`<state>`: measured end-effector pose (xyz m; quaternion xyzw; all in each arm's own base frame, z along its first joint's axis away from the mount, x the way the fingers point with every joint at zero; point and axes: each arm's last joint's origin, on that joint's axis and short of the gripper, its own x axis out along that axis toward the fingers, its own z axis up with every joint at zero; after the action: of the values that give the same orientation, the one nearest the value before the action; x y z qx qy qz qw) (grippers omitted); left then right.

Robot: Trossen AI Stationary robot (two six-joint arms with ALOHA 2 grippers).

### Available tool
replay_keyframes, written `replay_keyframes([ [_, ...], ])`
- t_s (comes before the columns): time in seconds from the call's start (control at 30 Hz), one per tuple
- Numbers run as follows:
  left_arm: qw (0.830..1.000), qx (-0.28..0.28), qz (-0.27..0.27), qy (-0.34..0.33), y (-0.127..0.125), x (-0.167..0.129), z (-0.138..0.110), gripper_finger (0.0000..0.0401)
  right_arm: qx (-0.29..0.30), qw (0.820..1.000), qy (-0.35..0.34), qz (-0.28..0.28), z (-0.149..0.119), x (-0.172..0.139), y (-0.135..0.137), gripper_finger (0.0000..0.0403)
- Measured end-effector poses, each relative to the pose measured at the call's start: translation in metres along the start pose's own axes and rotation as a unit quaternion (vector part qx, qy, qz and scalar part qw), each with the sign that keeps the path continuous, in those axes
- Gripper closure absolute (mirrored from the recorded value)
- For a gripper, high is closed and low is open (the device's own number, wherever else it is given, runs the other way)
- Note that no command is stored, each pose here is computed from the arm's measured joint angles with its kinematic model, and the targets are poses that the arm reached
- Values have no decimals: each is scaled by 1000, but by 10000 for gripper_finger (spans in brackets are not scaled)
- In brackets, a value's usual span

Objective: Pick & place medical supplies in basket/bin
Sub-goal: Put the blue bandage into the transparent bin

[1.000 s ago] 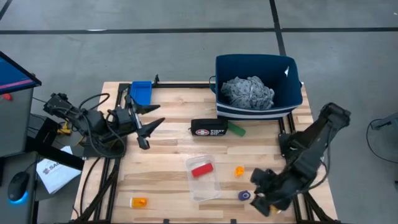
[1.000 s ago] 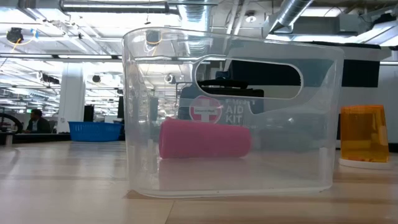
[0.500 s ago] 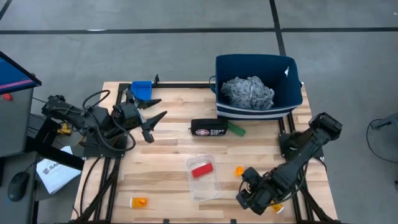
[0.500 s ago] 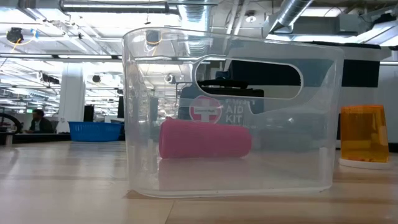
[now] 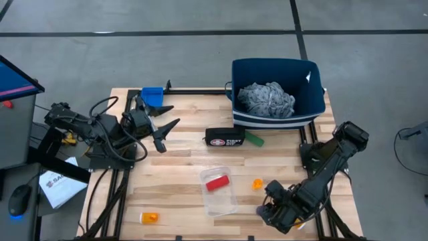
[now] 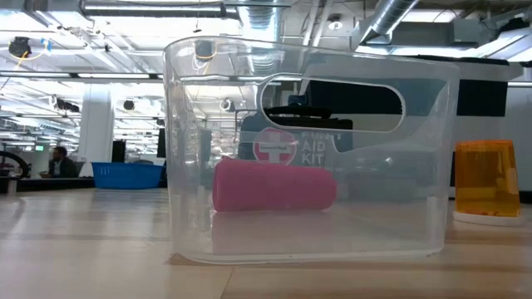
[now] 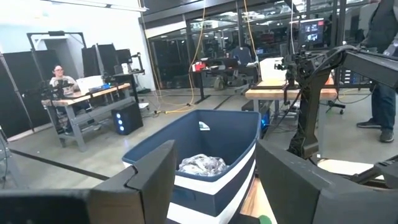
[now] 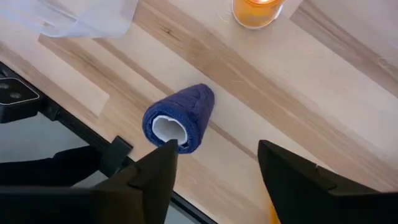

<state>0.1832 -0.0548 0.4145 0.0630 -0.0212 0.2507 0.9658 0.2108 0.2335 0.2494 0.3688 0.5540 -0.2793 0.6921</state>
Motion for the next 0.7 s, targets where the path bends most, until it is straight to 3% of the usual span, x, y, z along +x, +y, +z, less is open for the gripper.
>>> replay_keyframes([
  [0.2, 1000, -2, 0, 0, 0, 0, 0, 192, -6, 1000, -12, 6, 0, 1, 1, 221],
  [0.37, 1000, -2, 0, 0, 0, 0, 0, 192, -11, 999, -33, 31, -1, -2, 4, 224],
  [0.7, 1000, -6, 0, 0, 0, 0, 0, 192, -67, 996, -29, 45, 1, -2, 8, 148],
])
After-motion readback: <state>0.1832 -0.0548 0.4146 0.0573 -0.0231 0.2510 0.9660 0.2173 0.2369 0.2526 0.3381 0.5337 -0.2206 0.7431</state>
